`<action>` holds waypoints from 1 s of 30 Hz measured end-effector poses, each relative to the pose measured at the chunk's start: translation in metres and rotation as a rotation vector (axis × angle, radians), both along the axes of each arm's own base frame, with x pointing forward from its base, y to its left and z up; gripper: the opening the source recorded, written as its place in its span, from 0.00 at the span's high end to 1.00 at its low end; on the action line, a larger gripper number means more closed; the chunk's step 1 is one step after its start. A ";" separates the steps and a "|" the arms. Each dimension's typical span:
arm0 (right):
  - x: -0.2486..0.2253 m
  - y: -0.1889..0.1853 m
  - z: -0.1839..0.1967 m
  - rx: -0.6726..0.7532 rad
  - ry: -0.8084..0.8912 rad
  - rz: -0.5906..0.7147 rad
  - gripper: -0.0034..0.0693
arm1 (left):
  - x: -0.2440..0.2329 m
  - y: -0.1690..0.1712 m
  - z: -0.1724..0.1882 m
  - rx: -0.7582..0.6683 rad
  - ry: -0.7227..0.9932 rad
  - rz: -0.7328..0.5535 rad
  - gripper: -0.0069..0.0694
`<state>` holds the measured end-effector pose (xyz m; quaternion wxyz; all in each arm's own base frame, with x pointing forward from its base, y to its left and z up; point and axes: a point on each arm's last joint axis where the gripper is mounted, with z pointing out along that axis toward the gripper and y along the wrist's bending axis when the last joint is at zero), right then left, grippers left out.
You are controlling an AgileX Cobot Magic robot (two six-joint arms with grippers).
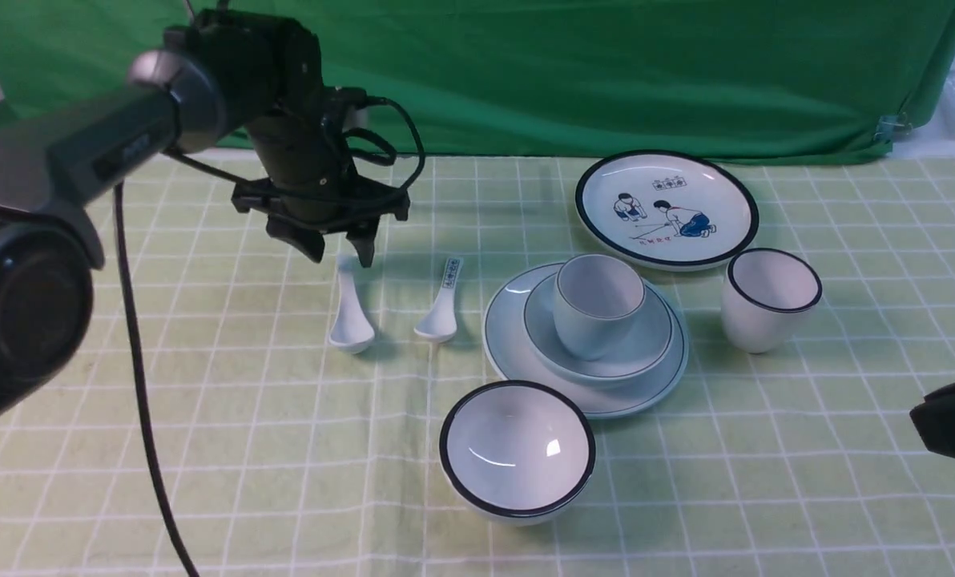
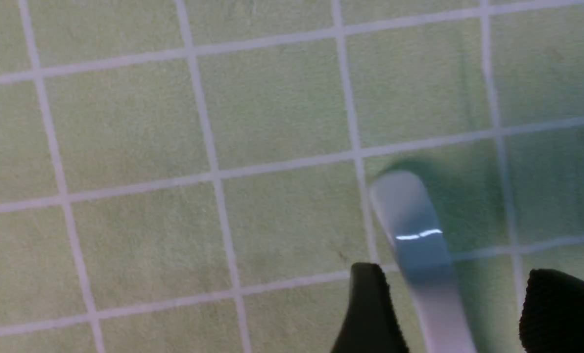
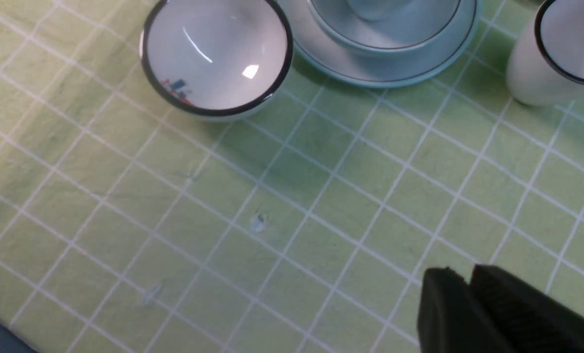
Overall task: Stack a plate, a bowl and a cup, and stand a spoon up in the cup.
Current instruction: Use the left arm to grab a blue soup spoon, then use the left arm to put the blue soup spoon into the blue teacup in the middle
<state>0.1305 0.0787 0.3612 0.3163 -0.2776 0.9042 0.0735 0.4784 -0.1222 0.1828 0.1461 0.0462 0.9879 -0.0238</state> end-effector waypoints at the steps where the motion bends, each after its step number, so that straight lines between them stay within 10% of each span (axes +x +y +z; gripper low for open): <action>1: 0.000 0.000 0.000 0.000 0.000 0.000 0.80 | 0.001 0.000 -0.005 0.004 0.012 0.004 0.38; 18: -0.003 -0.002 -0.002 -0.019 0.032 -0.001 0.76 | -0.004 -0.015 -0.012 0.014 0.054 -0.132 0.76; 30: -0.036 -0.027 -0.009 0.016 -0.008 -0.090 0.76 | -0.107 -0.099 0.137 -0.313 -0.813 -0.431 0.76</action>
